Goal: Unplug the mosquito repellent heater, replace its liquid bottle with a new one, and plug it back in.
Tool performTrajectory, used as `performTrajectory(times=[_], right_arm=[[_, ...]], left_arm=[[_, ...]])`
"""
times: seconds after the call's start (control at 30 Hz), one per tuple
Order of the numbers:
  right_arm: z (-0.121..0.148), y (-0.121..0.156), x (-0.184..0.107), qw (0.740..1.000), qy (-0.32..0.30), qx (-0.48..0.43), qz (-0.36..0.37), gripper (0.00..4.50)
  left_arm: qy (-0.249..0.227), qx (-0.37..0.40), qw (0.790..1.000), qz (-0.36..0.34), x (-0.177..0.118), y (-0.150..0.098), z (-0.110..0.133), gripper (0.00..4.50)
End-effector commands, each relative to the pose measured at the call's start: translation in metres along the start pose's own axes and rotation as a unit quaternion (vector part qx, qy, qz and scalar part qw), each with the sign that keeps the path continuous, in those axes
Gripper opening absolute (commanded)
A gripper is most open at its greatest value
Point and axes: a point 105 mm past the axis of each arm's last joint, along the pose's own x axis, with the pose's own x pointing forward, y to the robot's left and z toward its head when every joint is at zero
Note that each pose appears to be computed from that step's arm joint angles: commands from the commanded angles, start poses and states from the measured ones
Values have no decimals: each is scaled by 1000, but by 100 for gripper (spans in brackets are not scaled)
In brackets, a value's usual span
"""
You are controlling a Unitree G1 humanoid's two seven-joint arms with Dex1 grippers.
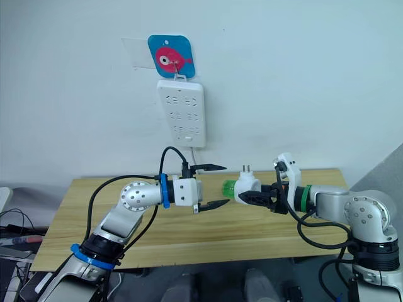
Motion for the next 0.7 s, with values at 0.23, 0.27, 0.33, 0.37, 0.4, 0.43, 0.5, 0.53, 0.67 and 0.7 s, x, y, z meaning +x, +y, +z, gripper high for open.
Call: performTrajectory(times=[0.23, 0.27, 0.33, 0.37, 0.4, 0.43, 0.5, 0.53, 0.67, 0.7], right_arm=[[13, 12, 0, 999, -31, 5, 12, 301], [13, 13, 1, 999, -31, 5, 12, 301], [12, 14, 2, 999, -31, 7, 12, 301], [11, 15, 3, 999, -30, 7, 13, 301], [11, 16, 3, 999, -31, 9, 14, 301], [10, 16, 3, 999, -32, 12, 14, 301], [11, 17, 4, 999, -33, 15, 13, 301], [11, 16, 4, 999, -34, 17, 11, 301], [12, 16, 5, 999, -36, 20, 10, 301], [12, 17, 5, 999, -35, 20, 10, 301]], left_arm=[[14, 38, 999, 22, 23, -9, 8, 450], [17, 43, 999, 24, 26, -9, 9, 450], [23, 50, 998, 30, 29, -8, 10, 450], [30, 56, 997, 33, 30, -6, 10, 450], [36, 60, 997, 33, 30, -5, 9, 450], [40, 63, 997, 33, 30, -5, 9, 450], [44, 63, 996, 33, 30, -5, 8, 411], [46, 63, 996, 32, 29, -5, 7, 392], [48, 69, 996, 29, 29, -5, 7, 267], [48, 73, 996, 28, 29, -5, 7, 235]])
